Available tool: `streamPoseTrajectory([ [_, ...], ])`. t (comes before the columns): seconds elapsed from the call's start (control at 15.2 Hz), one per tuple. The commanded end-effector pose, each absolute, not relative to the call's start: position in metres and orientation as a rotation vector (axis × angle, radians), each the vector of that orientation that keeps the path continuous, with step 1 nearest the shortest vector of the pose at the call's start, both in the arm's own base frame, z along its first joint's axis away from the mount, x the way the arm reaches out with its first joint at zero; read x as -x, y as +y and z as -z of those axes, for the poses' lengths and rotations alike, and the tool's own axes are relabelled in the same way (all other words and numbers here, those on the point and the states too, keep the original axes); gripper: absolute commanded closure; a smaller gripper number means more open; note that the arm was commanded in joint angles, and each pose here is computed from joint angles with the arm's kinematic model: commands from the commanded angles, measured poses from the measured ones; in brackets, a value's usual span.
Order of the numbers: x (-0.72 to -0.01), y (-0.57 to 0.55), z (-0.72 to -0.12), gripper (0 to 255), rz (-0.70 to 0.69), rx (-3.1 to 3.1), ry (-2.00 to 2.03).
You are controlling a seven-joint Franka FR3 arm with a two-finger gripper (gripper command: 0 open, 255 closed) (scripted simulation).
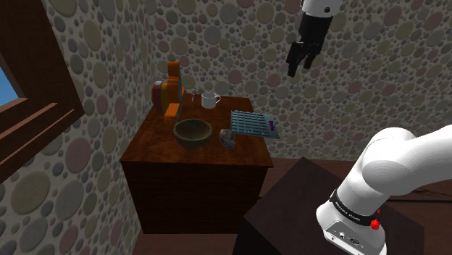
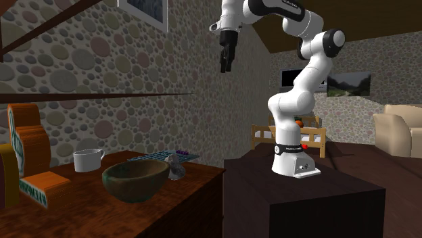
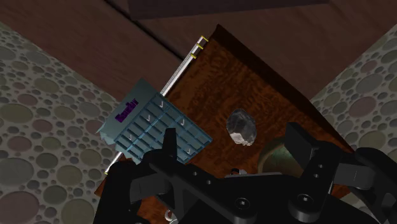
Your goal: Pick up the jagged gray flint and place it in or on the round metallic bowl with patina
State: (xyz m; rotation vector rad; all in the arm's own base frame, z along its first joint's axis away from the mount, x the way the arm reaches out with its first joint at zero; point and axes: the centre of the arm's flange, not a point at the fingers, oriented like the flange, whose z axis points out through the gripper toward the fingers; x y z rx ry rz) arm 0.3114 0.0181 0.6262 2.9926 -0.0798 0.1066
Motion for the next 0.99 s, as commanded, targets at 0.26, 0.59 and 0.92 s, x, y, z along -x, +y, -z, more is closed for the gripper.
streamPoseTrajectory([
  [0.26, -0.332, 0.017, -0.580, 0, -0.156, -3.007, -0.042],
  [0.59, -0.360, 0.017, -0.524, 0, -0.217, -3.023, 0.006],
  [0.92, -0.390, 0.020, -0.468, 0, -0.280, -3.036, 0.055],
])
